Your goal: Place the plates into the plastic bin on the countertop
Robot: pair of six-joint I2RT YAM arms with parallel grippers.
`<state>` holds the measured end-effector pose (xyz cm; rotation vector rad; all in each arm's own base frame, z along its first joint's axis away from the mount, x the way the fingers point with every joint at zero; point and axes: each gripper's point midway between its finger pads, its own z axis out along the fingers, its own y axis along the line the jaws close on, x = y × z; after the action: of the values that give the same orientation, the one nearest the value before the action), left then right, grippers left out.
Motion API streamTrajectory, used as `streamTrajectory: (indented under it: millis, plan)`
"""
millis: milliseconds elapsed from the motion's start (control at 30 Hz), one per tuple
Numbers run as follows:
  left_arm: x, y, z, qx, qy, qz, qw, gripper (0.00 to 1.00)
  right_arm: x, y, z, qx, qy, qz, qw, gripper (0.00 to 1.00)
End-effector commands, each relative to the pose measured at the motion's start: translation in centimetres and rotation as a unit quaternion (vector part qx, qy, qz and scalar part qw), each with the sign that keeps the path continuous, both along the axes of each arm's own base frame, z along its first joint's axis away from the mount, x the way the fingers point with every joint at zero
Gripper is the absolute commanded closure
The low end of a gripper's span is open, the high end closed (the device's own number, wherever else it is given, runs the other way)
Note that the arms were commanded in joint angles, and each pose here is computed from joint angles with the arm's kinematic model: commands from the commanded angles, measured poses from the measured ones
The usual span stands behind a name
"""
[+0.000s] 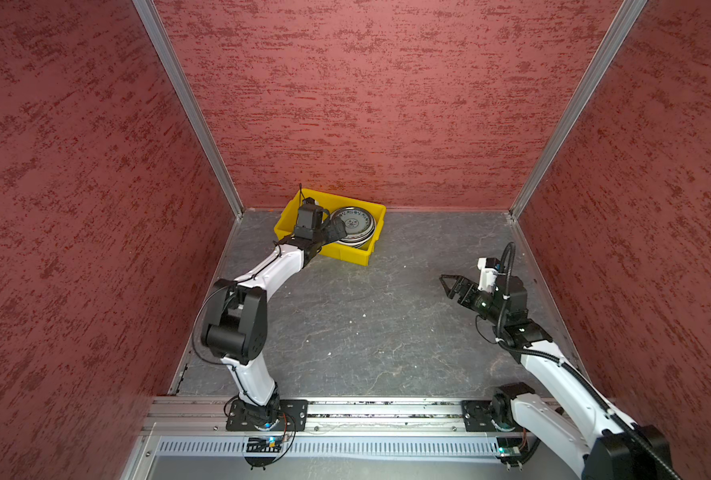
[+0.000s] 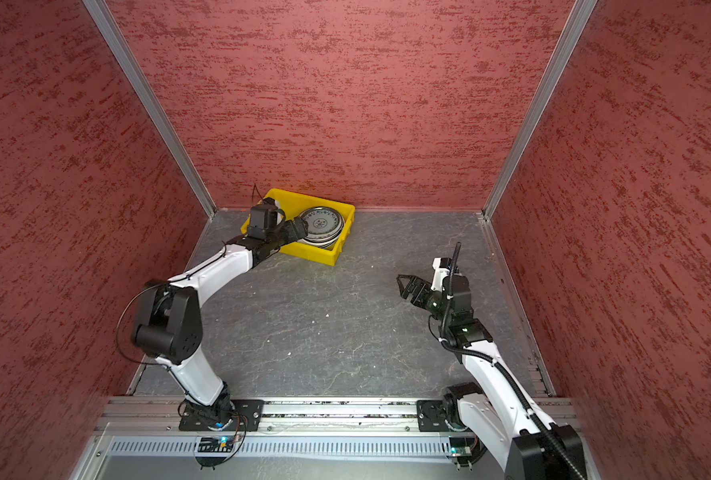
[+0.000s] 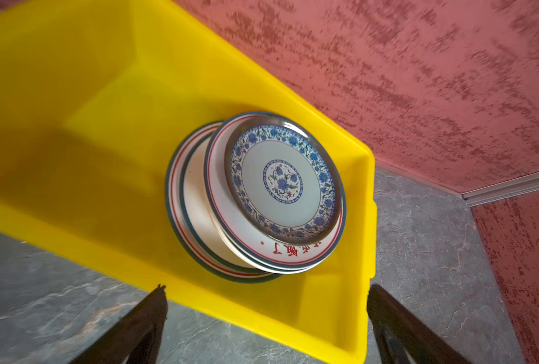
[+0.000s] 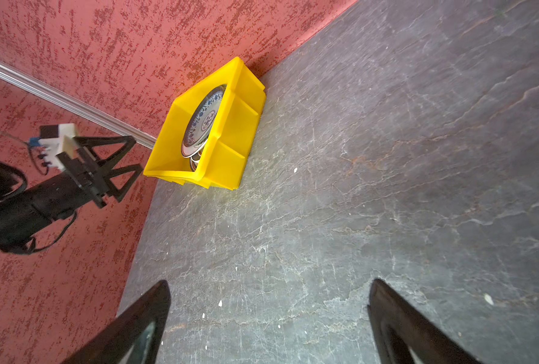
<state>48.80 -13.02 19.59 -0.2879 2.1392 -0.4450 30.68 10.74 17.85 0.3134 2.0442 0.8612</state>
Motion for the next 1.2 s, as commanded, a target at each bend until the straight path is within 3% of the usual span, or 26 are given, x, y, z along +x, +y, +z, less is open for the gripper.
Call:
streamTrajectory:
  millis: [0,233,433,633,800,900,1067,1167]
  plan:
    - [-2.4,2.9,3.2,0.052,-0.066,0.043,0.996,0.01,0.4,-0.9,1.0,-0.012,-0.029,-0.022,0.999,0.01]
    - [-10.6,10.8,3.7,0.101,-0.103,0.135,0.980,0.01,1.2,-1.8,1.9,-0.010,-0.069,-0.054,0.996,0.01]
    - [-14.1,16.5,0.7,0.101,-0.116,0.206,0.966,0.01,2.5,-2.1,2.0,-0.025,-0.066,-0.064,0.995,0.01]
    - [-14.0,18.0,-1.9,0.156,-0.113,0.202,0.960,0.01,3.0,-2.7,2.6,-0.028,-0.083,-0.082,0.993,0.01]
    - [-12.4,18.0,-3.2,0.143,-0.125,0.189,0.963,0.01,3.1,-3.9,3.0,-0.050,-0.116,-0.112,0.986,0.01]
    - [-11.0,18.0,-3.3,0.153,-0.135,0.183,0.962,0.01,2.7,-5.2,3.2,-0.074,-0.141,-0.140,0.977,0.01]
    - [-9.9,18.1,-4.9,0.188,-0.100,0.173,0.962,0.01,1.8,-8.8,3.0,-0.131,-0.148,-0.224,0.954,0.01]
    - [-9.8,18.1,-4.8,0.191,-0.125,0.176,0.958,0.01,1.4,-10.1,3.0,-0.143,-0.165,-0.256,0.942,0.01]
